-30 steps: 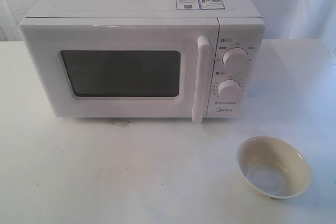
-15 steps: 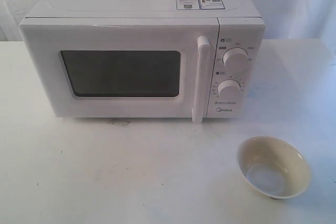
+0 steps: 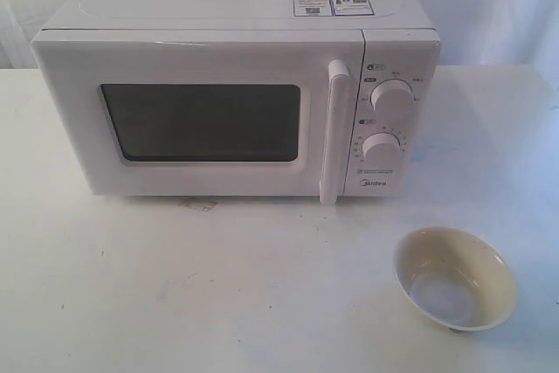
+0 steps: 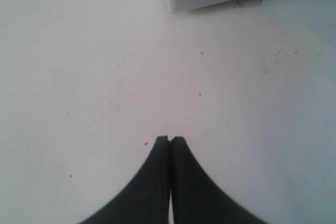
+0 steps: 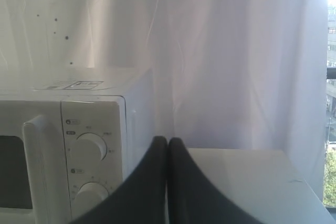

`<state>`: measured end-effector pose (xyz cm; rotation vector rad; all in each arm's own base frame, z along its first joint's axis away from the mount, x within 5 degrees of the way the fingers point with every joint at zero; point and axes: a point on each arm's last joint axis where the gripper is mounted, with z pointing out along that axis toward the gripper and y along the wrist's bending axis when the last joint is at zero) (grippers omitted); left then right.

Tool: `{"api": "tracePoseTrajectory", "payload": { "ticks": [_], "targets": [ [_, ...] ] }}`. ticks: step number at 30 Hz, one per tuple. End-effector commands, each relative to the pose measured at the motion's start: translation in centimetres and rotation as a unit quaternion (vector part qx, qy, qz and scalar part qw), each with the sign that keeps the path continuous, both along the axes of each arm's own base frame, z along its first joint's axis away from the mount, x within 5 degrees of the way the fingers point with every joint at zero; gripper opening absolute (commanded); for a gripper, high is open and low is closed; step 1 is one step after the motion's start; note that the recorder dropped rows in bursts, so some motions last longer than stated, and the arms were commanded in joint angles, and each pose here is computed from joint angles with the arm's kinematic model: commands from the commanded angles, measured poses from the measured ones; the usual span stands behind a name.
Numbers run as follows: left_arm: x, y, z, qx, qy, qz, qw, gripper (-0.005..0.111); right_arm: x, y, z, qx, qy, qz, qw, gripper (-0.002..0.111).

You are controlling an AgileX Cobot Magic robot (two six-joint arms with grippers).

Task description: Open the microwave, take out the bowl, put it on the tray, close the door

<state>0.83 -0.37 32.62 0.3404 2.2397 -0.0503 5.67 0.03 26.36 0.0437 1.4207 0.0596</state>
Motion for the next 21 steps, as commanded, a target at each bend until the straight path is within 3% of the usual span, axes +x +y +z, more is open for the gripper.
{"api": "tracePoseTrajectory", "payload": {
  "ticks": [1,12,21],
  "targets": [
    [-0.1,0.0,-0.1,-0.004,0.0,-0.003,1.0,0.0,0.2,-0.1,-0.9,-0.006,-0.012,-0.006,1.0,0.0],
    [-0.1,0.0,-0.1,-0.004,0.0,-0.003,1.0,0.0,0.7,-0.1,-4.9,0.005,0.042,-0.005,0.999,0.0],
    [-0.1,0.0,-0.1,-0.004,0.0,-0.003,1.0,0.0,0.7,0.0,-5.5,0.006,0.074,-0.002,0.997,0.0]
  ]
}}
